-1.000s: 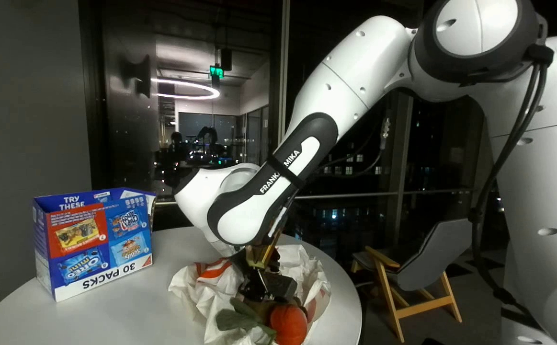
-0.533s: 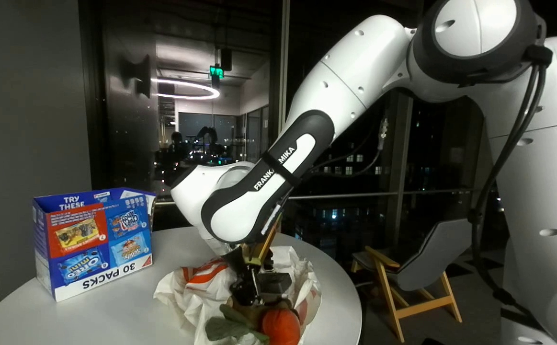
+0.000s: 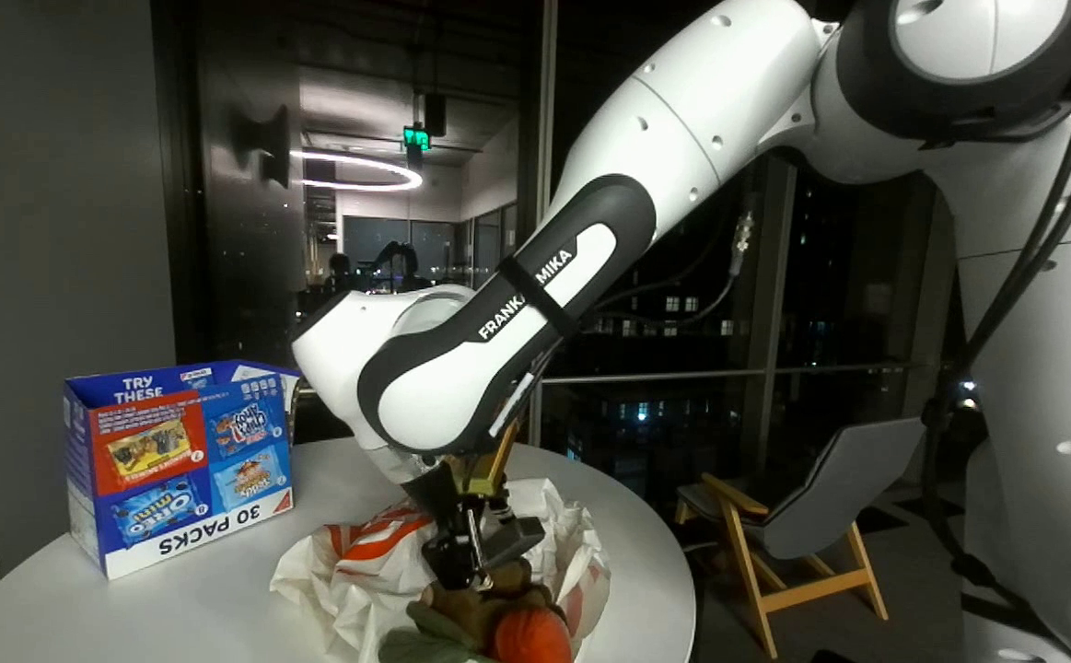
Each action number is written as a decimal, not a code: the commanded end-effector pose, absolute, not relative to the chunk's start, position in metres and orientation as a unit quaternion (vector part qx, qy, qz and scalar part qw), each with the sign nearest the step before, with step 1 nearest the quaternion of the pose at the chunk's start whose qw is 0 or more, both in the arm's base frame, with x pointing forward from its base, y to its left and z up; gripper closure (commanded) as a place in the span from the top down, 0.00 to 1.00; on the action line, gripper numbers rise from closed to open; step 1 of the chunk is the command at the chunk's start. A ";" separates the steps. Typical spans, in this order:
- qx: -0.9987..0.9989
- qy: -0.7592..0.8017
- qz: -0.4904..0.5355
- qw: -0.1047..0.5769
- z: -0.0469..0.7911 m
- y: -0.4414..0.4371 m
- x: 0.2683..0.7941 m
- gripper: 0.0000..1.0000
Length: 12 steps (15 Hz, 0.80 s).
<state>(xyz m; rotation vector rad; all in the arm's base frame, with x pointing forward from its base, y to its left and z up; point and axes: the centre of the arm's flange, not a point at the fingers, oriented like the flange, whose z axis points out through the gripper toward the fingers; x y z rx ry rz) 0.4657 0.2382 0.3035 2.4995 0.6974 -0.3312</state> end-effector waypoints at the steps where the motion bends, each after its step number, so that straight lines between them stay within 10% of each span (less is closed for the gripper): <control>1: 0.921 0.257 -0.126 0.266 0.310 0.240 0.463 1.00; 12: 0.908 0.262 -0.151 0.290 0.334 0.217 0.426 1.00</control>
